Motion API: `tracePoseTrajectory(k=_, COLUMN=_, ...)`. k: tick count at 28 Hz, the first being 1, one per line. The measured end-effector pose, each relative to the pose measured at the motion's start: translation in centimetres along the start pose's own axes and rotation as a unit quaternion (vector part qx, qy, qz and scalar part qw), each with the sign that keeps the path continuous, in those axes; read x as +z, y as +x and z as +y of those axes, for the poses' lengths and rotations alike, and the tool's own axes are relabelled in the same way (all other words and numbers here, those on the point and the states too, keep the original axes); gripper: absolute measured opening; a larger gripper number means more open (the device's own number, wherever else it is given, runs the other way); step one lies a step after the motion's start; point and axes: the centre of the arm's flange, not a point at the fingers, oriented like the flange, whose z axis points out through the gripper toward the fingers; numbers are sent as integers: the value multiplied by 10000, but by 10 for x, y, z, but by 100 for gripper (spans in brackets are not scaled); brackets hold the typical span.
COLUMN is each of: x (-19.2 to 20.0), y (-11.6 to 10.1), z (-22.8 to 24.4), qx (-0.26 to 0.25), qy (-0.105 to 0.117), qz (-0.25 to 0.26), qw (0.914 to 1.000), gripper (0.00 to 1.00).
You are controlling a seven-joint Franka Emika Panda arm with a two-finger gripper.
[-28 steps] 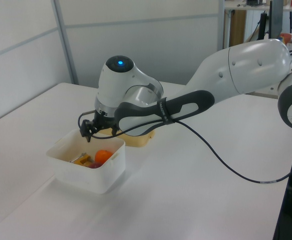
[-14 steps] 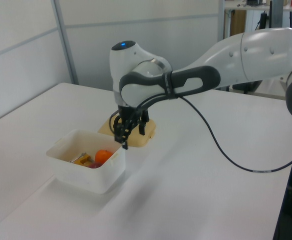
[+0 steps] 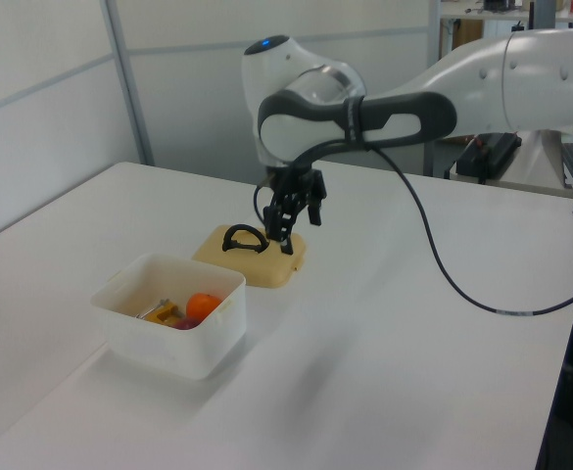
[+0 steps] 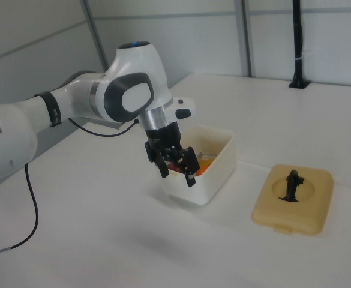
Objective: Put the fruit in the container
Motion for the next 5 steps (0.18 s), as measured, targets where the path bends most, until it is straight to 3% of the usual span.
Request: tracePoseTrajectory(k=5, x=-15, y=-8, z=21, qx=96, qy=16, qz=2, qw=10000, gripper=100)
